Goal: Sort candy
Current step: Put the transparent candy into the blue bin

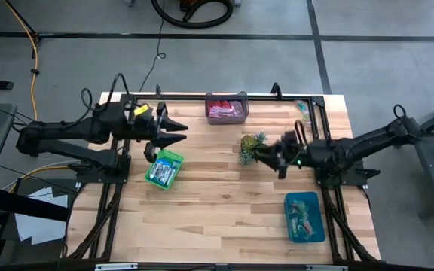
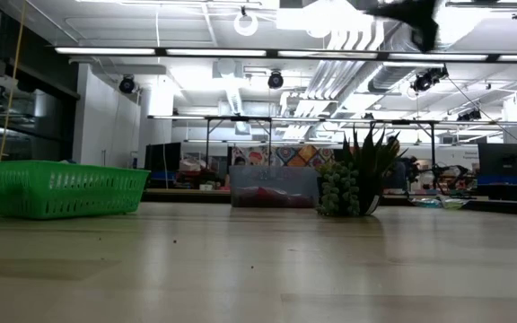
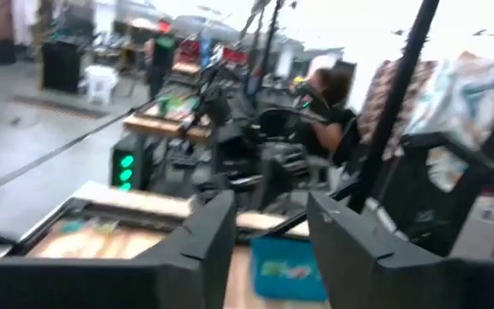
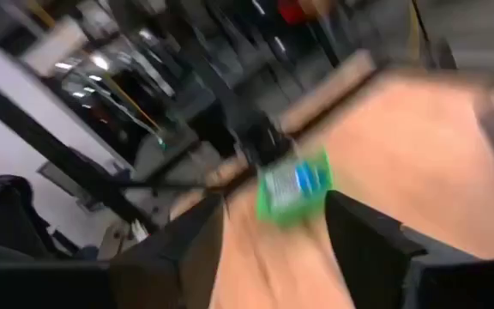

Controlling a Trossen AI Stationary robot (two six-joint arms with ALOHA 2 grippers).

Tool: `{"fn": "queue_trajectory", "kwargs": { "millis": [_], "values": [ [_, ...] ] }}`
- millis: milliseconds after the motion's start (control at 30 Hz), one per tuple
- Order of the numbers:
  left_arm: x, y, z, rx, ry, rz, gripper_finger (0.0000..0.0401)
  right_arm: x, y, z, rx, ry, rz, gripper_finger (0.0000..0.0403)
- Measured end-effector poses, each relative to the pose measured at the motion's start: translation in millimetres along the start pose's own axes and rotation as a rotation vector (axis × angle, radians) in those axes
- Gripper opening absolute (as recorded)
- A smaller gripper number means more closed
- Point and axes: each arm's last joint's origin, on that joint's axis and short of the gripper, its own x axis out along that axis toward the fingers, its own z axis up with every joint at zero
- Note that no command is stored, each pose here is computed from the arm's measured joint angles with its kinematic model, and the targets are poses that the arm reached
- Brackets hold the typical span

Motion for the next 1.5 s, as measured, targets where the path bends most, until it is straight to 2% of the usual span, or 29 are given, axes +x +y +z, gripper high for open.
{"fn": "queue_trajectory", "kwargs": {
  "millis": [133, 267, 300, 367, 467, 567, 767, 900, 1100, 1367, 1500],
  "values": [
    [8.8, -8.0, -1.3, 0.01, -0.028, -0.046, 0.0082, 9.8, 3.7, 36.6, -0.188, -0.13, 0.091, 0.0156],
    [19.0, -10.8, -6.5, 0.015, -0.021, -0.06, 0.0016, 8.0, 7.8, 68.4, -0.315, -0.159, 0.12, 0.0064],
    [21.5, -10.9, -8.2, 0.015, -0.015, -0.057, 0.0008, 6.4, 9.8, 75.5, -0.339, -0.156, 0.138, 0.0035],
    [26.0, -9.6, -11.8, 0.023, -0.003, -0.027, 0.0008, 2.7, 14.9, 89.5, -0.378, -0.144, 0.182, 0.001],
    [29.6, -7.0, -15.8, 0.058, -0.001, 0.002, 0.0002, -4.6, 22.7, 104.4, -0.417, -0.093, 0.218, 0.0016],
    [26.7, 1.5, -29.3, 0.068, -0.02, 0.026, 0.0001, -12.8, 28.5, 113.7, -0.467, -0.034, 0.196, 0.0004],
    [-6.8, 21.8, -68.8, -0.017, -0.086, 0.102, 0.0, -26.1, 35.5, 124.7, -0.509, 0.035, 0.163, 0.0002],
    [-32.4, 30.3, -94.7, -0.066, -0.136, 0.164, 0.0, -31.2, 35.1, 125.4, -0.503, 0.034, 0.168, 0.0001],
    [-59.1, 34.4, -128.8, -0.131, -0.228, 0.18, 0.0, -35.5, 30.8, 121.3, -0.464, 0.08, 0.146, 0.0001],
    [-79.6, 40.4, -169.8, -0.238, -0.303, 0.169, 0.0, -50.0, 25.8, 119.0, -0.424, 0.123, 0.121, 0.0],
    [-83.4, 42.6, -181.0, -0.266, -0.27, 0.192, 0.0, -61.4, 20.1, 116.0, -0.399, 0.161, 0.076, 0.0]
  ]
}}
